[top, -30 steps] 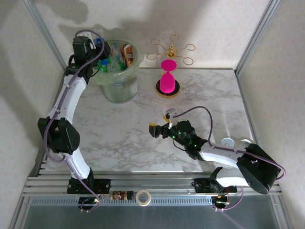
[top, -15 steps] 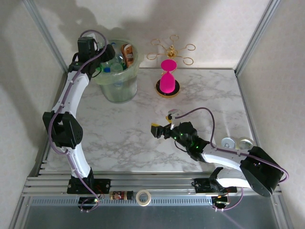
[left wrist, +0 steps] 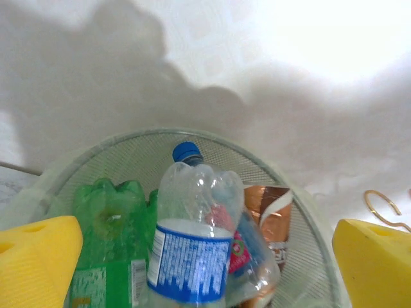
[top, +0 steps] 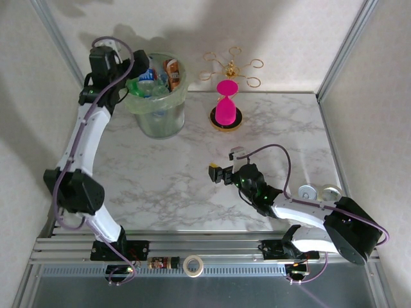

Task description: Put the plastic bottles in the bin

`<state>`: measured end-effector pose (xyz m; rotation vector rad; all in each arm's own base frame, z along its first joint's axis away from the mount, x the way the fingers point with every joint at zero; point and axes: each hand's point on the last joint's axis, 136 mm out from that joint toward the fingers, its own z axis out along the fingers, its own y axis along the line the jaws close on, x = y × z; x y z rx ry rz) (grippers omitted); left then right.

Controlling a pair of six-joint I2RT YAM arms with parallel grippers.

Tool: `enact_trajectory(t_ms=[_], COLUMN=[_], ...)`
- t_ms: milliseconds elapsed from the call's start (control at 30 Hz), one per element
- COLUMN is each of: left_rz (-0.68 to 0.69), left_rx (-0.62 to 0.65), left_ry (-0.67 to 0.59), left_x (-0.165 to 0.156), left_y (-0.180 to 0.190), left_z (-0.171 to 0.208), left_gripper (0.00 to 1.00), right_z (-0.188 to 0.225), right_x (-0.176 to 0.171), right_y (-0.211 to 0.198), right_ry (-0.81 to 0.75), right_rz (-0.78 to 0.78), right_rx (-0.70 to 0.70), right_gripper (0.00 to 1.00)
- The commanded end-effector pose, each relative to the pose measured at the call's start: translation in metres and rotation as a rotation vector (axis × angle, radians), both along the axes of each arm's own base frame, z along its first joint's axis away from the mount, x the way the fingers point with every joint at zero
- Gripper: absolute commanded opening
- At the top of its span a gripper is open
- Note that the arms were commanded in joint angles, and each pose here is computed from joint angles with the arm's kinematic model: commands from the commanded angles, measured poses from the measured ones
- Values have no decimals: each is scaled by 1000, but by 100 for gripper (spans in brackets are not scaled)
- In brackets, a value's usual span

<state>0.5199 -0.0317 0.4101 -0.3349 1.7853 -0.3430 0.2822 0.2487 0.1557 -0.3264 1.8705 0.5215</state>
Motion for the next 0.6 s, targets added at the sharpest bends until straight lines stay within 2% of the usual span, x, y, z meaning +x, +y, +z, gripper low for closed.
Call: enact_trajectory(t_ms=[0, 133, 267, 433, 567], left_rz=[63, 134, 191, 296, 357], left_rx=[-65, -147, -195, -176, -68], left_ry=[-116, -184, -186, -90, 14], left_x=[-33, -76, -114, -142, -154], left_y=[12, 25, 35, 52, 62], left_z=[20, -2, -45, -124, -188], left_gripper=[100, 100, 100, 100, 99], right_z=[16, 16, 15, 16, 15], right_x=[24, 41, 61, 83, 99], right_y=[-33, -63, -100, -142, -181], right_ry=[-61, -72, -93, -121, -157], right_rz=[-192, -304, -444, -575, -668], right_rx=[-58, -102, -160, -192, -243], right_gripper=[99, 99, 99, 99, 99])
